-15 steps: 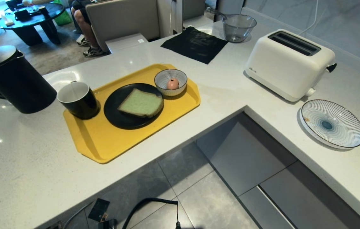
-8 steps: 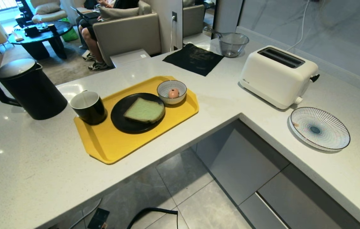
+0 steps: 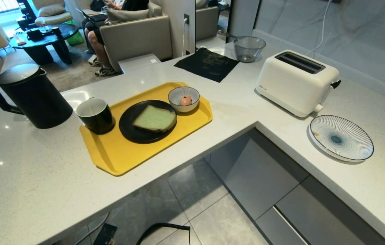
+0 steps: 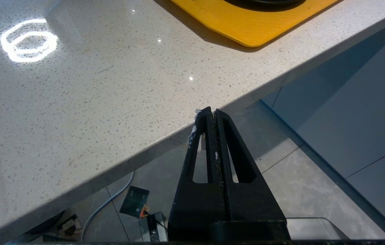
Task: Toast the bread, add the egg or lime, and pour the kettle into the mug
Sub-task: Pick up the kettle
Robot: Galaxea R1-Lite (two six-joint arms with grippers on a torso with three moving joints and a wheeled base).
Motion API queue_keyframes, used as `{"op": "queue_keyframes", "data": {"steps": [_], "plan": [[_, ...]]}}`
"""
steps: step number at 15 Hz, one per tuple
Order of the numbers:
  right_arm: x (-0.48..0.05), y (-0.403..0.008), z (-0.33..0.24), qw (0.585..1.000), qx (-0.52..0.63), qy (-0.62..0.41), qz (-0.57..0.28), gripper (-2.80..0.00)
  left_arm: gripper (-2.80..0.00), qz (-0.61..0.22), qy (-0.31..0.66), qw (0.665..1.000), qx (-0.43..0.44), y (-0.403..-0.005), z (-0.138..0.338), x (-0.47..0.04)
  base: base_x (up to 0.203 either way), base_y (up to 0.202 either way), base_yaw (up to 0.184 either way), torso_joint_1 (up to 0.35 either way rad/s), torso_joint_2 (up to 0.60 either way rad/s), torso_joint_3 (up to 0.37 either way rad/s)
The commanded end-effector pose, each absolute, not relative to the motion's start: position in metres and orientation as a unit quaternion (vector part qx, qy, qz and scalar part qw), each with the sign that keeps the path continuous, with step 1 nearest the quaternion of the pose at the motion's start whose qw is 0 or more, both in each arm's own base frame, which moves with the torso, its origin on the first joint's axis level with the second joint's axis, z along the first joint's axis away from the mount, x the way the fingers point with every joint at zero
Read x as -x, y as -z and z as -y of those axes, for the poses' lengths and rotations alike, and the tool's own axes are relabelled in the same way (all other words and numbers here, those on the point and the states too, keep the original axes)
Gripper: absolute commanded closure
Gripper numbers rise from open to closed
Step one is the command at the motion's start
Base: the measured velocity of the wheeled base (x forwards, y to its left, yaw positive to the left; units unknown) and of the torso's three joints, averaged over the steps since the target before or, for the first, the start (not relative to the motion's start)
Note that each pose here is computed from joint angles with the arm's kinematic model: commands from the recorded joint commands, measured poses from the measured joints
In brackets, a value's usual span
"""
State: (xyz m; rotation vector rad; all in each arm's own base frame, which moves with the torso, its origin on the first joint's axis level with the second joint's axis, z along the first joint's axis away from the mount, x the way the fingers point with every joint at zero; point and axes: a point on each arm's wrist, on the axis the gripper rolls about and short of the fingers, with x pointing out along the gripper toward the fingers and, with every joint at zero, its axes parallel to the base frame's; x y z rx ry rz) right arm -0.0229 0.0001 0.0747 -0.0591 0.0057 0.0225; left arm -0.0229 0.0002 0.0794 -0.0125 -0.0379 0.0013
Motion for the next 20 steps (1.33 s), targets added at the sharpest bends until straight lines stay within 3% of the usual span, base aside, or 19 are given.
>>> {"op": "queue_keyframes", "data": {"steps": [1,20], "plan": [[0.0228,-0.0747,-0.0001,0.999,0.03,-0.012,-0.003,0.0,0.0,0.012,-0.001,1.0,0.005,-0.0756,-0.0002,0.0218,0.0,0.0,0.0,0.0,0.0,0.0],[0.0228,-0.0747,-0.0002,1.0,0.026,-0.012,-0.004,0.0,0.0,0.012,-0.001,1.0,0.009,-0.0756,-0.0002,0.0218,0.0,0.0,0.0,0.0,0.0,0.0]]}}
